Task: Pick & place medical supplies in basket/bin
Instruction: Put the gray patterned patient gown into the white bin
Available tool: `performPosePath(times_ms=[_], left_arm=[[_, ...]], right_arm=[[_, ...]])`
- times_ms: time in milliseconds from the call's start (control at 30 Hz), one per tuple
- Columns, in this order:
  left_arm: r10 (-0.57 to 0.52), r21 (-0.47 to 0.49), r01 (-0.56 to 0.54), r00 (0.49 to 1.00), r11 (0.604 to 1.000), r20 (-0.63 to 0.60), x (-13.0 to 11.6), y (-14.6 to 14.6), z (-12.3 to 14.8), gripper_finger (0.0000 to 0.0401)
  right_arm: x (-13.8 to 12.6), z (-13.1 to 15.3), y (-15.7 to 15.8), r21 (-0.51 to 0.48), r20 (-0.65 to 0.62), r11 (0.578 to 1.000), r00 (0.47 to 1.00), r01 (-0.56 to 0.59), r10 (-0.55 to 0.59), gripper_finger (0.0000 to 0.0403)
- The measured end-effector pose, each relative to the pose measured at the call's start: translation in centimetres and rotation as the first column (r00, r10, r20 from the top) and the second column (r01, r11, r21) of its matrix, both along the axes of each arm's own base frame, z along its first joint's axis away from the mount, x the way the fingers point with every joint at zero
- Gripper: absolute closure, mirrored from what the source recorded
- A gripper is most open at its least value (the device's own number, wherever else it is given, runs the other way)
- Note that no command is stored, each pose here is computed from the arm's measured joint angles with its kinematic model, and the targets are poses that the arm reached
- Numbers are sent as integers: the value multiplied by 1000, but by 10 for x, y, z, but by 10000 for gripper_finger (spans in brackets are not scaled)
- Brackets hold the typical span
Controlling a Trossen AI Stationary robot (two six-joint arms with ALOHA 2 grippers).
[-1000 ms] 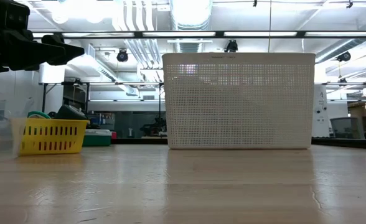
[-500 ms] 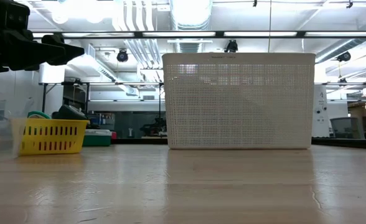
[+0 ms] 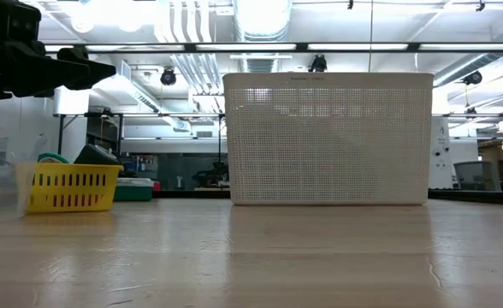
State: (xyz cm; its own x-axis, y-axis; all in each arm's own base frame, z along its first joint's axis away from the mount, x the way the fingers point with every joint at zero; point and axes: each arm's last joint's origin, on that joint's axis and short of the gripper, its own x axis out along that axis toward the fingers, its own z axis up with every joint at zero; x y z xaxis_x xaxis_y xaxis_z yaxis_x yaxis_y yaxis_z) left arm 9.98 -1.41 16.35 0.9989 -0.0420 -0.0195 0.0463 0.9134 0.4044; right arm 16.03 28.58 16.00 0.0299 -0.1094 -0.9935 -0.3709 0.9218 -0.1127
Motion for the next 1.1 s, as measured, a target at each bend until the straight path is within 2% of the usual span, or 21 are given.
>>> performPosePath(times_ms=[267,667,867,1100], left_arm=[[0,0,0,1000,1000,0,0,0,0,91],[0,0,0,1000,1000,0,0,0,0,91],[0,0,0,1000,1000,0,0,0,0,91],[0,0,0,1000,1000,0,0,0,0,91]], right_arm=[[2,0,0,6,3,1000,1000,1,-1,205],[3,-1,2,31,16,1000,1000,-6,5,303],[4,-1,3,38,22,999,1000,-5,4,329],[6,-1,3,46,23,999,1000,0,-1,333]])
